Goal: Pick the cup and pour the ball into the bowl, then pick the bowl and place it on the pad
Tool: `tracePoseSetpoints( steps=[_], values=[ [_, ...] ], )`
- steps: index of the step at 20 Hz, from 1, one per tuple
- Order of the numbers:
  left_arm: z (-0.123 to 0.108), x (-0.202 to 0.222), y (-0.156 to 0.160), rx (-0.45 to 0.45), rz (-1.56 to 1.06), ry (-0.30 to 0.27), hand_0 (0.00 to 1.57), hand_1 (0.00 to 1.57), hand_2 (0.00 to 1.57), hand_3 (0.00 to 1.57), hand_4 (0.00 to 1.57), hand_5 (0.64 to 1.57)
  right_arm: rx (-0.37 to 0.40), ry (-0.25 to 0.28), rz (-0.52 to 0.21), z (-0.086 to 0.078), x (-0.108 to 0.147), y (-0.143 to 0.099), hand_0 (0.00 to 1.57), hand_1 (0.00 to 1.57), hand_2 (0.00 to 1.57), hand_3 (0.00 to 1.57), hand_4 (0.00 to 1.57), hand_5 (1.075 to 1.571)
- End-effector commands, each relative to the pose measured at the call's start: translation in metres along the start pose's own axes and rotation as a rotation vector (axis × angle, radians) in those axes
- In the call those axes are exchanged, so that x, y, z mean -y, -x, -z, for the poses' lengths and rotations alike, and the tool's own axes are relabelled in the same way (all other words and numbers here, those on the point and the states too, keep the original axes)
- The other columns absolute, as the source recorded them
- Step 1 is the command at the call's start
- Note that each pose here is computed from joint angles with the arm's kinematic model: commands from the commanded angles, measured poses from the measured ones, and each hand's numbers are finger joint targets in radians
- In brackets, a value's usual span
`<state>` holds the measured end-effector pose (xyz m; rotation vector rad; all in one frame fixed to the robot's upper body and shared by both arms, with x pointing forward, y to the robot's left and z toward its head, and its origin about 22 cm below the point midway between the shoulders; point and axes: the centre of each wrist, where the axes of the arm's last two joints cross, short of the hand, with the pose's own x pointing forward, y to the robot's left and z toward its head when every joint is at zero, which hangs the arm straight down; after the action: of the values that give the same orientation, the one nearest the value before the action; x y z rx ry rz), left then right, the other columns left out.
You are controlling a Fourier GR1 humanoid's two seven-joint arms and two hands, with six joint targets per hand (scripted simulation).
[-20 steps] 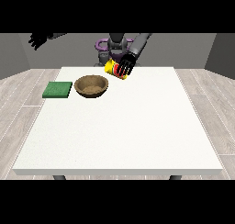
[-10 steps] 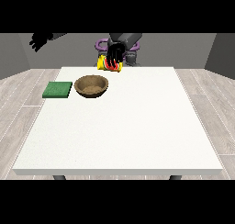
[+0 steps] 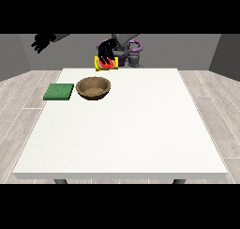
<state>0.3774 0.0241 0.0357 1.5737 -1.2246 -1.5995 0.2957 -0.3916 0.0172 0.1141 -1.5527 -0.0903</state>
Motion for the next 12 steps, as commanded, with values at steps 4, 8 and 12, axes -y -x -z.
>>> tracePoseSetpoints(
  steps=[4, 8, 12],
  values=[
    [-0.015, -0.016, -0.014, 0.077, 0.049, -0.016, 0.0, 0.0, 1.06, 1.55, 1.11, 1.57, 0.021, 0.048, -0.005, 0.003, 0.014, -0.014, 0.0, 0.0, 0.0, 0.05, 0.71, 1.548],
    [-0.008, -0.02, 0.014, -0.028, -0.288, -0.106, 0.75, 0.75, 1.57, 1.54, 1.11, 1.556, -0.015, 0.13, -0.011, -0.009, 0.028, -0.008, 0.0, 0.0, 0.0, 0.05, 0.71, 1.548],
    [0.013, -0.029, 0.095, -0.126, -0.692, -0.145, 0.95, 0.95, 1.37, 1.08, 1.3, 1.556, -0.015, 0.191, -0.008, -0.017, 0.03, -0.002, 0.0, 0.0, 0.0, 0.11, 0.74, 1.551]
  ],
)
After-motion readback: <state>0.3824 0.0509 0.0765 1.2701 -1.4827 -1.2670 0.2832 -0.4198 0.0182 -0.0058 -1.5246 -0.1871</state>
